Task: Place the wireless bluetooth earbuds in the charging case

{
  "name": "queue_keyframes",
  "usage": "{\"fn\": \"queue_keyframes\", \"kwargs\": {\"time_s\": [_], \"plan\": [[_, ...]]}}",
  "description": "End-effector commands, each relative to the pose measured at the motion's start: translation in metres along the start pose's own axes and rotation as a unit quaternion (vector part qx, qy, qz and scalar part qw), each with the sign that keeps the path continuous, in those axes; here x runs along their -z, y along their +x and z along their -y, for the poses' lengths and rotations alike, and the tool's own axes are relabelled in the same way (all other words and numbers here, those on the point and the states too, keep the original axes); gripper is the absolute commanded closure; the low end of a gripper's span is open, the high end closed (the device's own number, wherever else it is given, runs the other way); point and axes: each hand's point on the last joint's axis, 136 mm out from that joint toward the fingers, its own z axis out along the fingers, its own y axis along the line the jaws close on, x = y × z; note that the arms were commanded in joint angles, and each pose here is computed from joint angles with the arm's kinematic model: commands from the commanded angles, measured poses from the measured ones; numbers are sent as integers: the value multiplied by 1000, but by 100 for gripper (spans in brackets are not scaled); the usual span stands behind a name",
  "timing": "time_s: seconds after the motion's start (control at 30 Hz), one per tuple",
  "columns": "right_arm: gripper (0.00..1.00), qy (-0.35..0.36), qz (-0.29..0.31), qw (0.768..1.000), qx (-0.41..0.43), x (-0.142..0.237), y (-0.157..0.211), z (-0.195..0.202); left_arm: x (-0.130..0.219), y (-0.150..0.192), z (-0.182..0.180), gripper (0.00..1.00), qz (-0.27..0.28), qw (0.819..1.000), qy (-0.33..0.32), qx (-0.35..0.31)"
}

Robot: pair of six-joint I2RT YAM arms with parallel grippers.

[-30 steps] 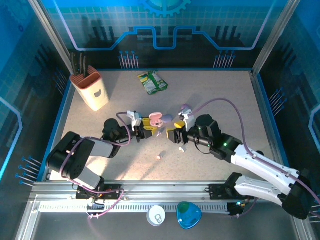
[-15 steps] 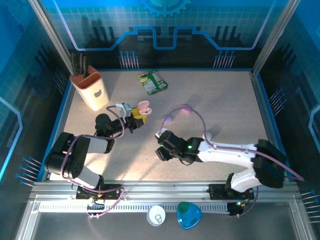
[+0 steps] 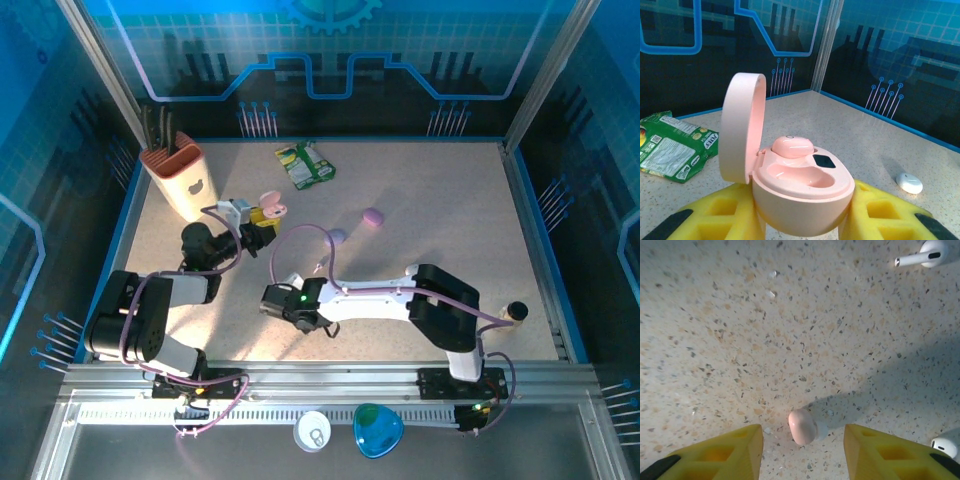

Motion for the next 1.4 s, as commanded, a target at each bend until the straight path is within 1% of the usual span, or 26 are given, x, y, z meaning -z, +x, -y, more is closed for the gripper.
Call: {"fn": "queue_keyframes", "kwargs": {"time_s": [0.0, 0.07, 0.43, 0.5, 0.67, 0.8, 0.93, 1.07, 1.17, 1.27, 1.37], "plan": [[56, 41, -30, 999, 12, -1, 10, 9, 0, -17, -3, 66, 18, 999, -7, -26], [61, 42, -36, 998, 16, -5, 11, 7, 0, -17, -4, 66, 18, 999, -7, -27], [66, 51, -50, 997, 33, -16, 11, 5, 0, -14, -4, 65, 13, 1000, -6, -25], [71, 56, -54, 996, 35, -17, 12, 7, 0, -14, -4, 65, 13, 1000, -5, -24], [76, 62, -58, 996, 37, -20, 12, 10, 0, -14, -3, 65, 13, 1000, -4, -24], [82, 64, -57, 996, 36, -19, 11, 13, 1, -13, -3, 66, 13, 1000, -3, -26], [83, 62, -41, 997, 22, -9, 6, 23, 1, -13, -3, 66, 13, 1000, -3, -28], [83, 19, 3, 999, -31, 9, -4, 36, 1, -13, 1, 66, 23, 999, 3, -30], [83, -43, 50, 995, -81, 27, -16, 44, -1, -12, 6, 66, 29, 999, 11, -29], [83, -110, 101, 980, -130, 49, -29, 55, -6, -8, 16, 67, 30, 999, 28, -33], [83, -171, 158, 957, -173, 77, -43, 70, -12, -4, 29, 67, 33, 998, 44, -40]]}}
